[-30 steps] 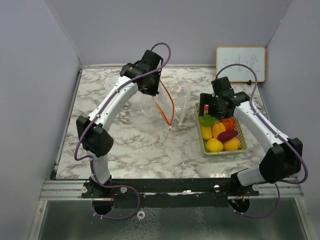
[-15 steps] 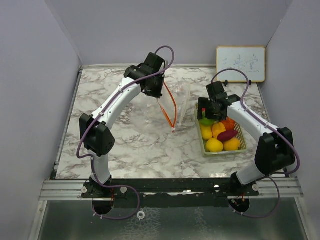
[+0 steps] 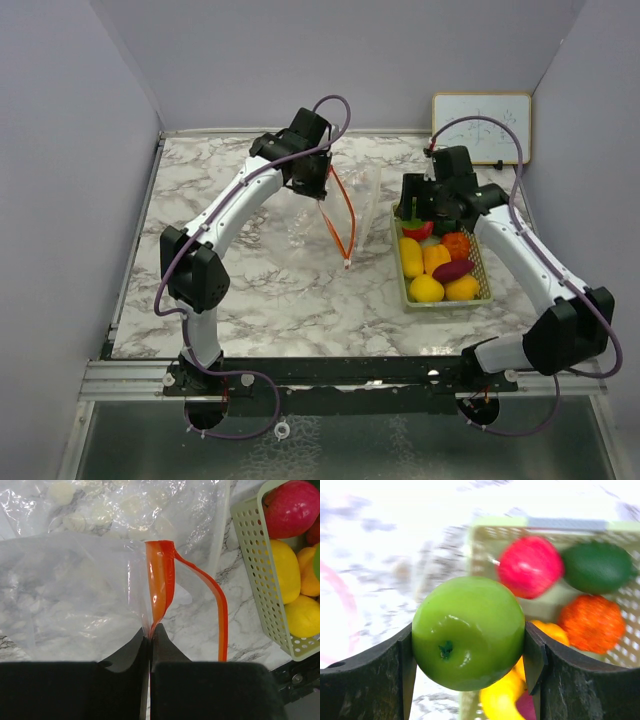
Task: Place the food in the zip-top bag and seal the zipper
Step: Pick up the fake fruit from the bin, then place the fake fruit in the zipper food storage bag, then pick up the fake vegetable from the bin.
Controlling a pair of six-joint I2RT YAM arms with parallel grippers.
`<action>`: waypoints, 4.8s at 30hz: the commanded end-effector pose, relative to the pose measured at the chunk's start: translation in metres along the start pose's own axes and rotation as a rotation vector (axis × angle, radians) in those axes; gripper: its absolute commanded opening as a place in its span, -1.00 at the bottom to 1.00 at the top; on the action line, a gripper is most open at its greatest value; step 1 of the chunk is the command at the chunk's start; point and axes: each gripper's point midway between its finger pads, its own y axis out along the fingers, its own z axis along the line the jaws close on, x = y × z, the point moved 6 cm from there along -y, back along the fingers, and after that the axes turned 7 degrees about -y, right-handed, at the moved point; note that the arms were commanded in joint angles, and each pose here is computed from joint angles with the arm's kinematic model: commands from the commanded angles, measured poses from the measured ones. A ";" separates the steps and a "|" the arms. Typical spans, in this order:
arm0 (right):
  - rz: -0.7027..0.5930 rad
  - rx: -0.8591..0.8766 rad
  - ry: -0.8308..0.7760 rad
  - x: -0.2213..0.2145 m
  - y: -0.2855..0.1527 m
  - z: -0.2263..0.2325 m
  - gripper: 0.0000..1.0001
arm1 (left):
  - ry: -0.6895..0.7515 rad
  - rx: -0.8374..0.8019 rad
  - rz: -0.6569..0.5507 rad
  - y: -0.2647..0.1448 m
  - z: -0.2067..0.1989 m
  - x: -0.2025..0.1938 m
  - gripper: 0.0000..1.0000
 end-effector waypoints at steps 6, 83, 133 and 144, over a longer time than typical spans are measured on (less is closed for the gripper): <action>-0.373 1.006 -0.046 0.056 -0.086 0.103 -0.15 | -0.025 -0.151 -0.001 -0.014 -0.019 -0.006 -1.00; -0.023 0.140 0.269 0.018 -0.103 0.003 0.99 | -0.117 -0.479 0.021 -0.008 -0.034 -0.018 -1.00; 0.298 -0.315 0.672 -0.099 0.002 -0.067 0.21 | -0.115 -0.445 0.027 0.004 -0.023 -0.018 -1.00; 0.073 -0.092 0.560 -0.028 -0.066 -0.054 -0.95 | -0.107 -0.426 0.035 0.002 -0.021 -0.020 -1.00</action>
